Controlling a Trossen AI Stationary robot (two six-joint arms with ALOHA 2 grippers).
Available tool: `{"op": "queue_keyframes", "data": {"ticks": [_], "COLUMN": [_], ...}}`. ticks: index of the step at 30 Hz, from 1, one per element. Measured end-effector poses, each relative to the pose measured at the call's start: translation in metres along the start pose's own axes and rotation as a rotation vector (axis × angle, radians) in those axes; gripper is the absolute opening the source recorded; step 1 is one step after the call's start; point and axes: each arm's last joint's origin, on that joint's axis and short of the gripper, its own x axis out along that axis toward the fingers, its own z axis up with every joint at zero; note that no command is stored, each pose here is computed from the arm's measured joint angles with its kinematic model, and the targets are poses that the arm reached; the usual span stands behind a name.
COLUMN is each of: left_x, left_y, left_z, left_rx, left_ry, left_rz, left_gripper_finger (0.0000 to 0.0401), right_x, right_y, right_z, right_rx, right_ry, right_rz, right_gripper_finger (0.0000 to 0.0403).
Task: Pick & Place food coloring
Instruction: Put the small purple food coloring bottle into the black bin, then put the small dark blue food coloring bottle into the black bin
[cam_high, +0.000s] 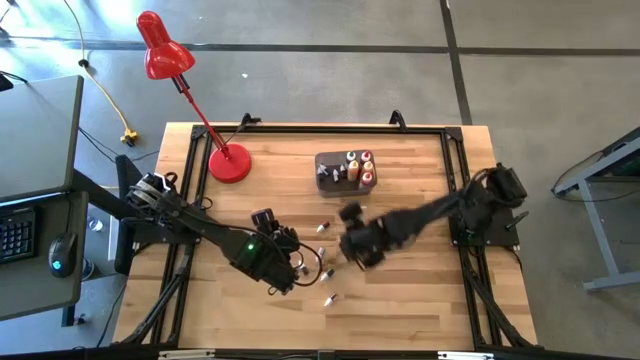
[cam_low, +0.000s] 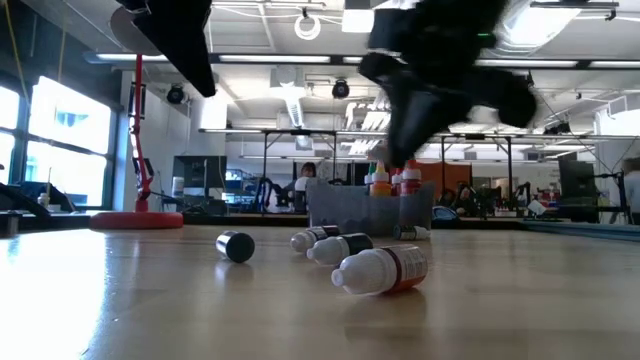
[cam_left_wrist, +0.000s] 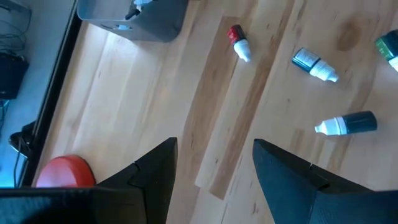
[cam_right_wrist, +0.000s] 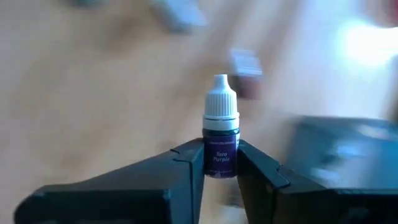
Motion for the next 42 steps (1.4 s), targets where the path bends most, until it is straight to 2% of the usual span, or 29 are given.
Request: {"op": "queue_keyframes", "data": {"ticks": [4,8,11,14,17,24,28,33,37,40,42], "left_x": [-0.001,-0.001,-0.001,-0.001,-0.001,-0.001,-0.001,-0.001,-0.001,0.004,0.007], "left_y": [-0.001,-0.001,-0.001,-0.001,-0.001,0.000,-0.003,-0.008,-0.008,-0.005,-0.005], "left_z": [-0.001,-0.001,0.000,0.000,0.001,0.002,0.003,0.007,0.008,0.012,0.014], "left_rx": [-0.002,-0.003,-0.004,-0.011,-0.016,-0.019,-0.038,-0.076,-0.085,-0.084,-0.002], "left_ry": [0.006,0.006,0.002,-0.003,-0.017,-0.048,-0.031,-0.045,-0.041,0.000,0.047], "left_rz": [-0.011,-0.011,-0.008,-0.011,-0.002,0.026,-0.028,-0.094,-0.110,-0.145,-0.223], "left_gripper_finger": [0.0204,0.0204,0.0204,0.0204,0.0204,0.0204,0.0204,0.0204,0.0204,0.0204,0.0204], "right_x": [0.000,0.009,0.022,0.033,0.038,0.039,0.035,0.016,-0.001,-0.014,-0.023], "right_y": [-0.064,-0.120,-0.147,-0.161,-0.164,-0.165,-0.163,-0.152,-0.132,-0.116,-0.106], "right_z": [-0.010,-0.037,-0.062,-0.078,-0.085,-0.081,-0.075,-0.051,-0.033,-0.027,-0.027], "right_rx": [0.086,0.241,0.348,0.409,0.407,0.389,0.370,0.310,0.217,0.233,0.274], "right_ry": [0.048,0.052,0.001,-0.058,-0.085,-0.118,-0.058,0.045,0.111,0.174,0.229], "right_rz": [-0.074,-0.094,-0.075,-0.077,-0.092,-0.128,-0.200,-0.311,-0.257,-0.186,-0.121], "right_gripper_finger": [0.0071,0.0063,0.0070,0.0083,0.0094,0.0121,0.0132,0.0133,0.0133,0.0133,0.0133]}}
